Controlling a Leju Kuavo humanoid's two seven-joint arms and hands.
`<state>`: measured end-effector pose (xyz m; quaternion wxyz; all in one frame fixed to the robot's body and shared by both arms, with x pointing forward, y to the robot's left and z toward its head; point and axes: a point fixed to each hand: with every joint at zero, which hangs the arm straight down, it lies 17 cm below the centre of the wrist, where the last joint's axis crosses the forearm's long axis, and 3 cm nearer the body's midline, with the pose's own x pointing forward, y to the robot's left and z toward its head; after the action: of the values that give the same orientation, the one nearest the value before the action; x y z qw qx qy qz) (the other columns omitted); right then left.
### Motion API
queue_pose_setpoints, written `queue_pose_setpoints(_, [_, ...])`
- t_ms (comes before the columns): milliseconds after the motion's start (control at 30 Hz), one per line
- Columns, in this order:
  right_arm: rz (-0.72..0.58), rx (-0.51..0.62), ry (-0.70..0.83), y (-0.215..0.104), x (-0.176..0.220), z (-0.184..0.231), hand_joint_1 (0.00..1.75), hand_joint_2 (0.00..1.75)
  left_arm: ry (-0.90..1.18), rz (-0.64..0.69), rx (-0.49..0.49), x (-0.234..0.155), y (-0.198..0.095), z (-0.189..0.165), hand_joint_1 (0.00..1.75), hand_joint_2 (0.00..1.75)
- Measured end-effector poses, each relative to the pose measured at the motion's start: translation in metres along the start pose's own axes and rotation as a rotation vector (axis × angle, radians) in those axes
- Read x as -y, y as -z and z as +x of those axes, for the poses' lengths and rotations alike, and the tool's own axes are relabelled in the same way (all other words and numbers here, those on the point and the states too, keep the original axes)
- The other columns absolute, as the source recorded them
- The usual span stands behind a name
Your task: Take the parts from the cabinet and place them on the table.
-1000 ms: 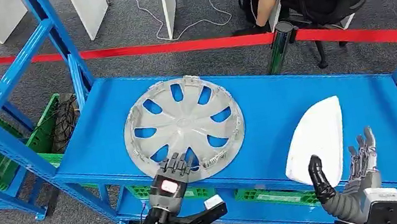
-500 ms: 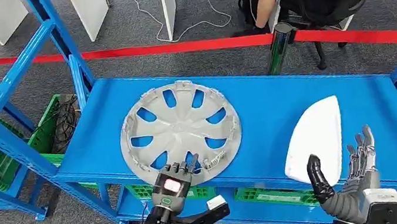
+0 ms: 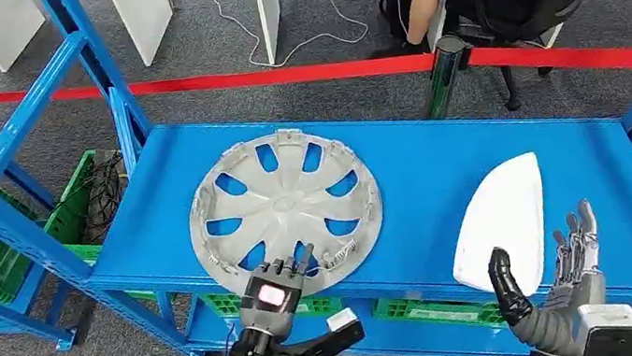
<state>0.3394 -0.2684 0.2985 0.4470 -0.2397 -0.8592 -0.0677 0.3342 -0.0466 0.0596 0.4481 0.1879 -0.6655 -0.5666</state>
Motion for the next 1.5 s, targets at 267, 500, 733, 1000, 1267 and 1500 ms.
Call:
queue_pose_setpoints(267, [0.006, -0.009, -0.013, -0.007, 0.002, -0.004, 0.0, 1.75, -0.356, 0.011, 0.055, -0.024, -0.007, 0.021, 1.75, 1.75])
queue_pose_setpoints(500, [0.011, -0.019, -0.022, -0.014, 0.004, -0.008, 0.0, 1.75, -0.754, 0.174, 0.178, -0.105, -0.02, 0.038, 1.75, 1.75])
queue_pose_setpoints(733, [0.009, -0.021, -0.027, -0.015, 0.006, -0.009, 0.0, 1.75, -0.838, 0.301, 0.257, -0.156, -0.04, 0.04, 1.48, 1.75])
queue_pose_setpoints(1000, [0.006, -0.021, -0.042, -0.016, 0.009, -0.01, 0.0, 1.75, -0.874, 0.421, 0.302, -0.195, -0.058, 0.036, 1.4, 1.75])
queue_pose_setpoints(1267, [0.005, -0.019, -0.05, -0.017, 0.011, -0.01, 0.0, 1.75, -0.912, 0.502, 0.333, -0.219, -0.071, 0.034, 1.75, 1.75])
queue_pose_setpoints(1500, [0.003, -0.016, -0.05, -0.019, 0.013, -0.009, 0.0, 1.75, -0.926, 0.524, 0.348, -0.228, -0.075, 0.032, 1.75, 1.75])
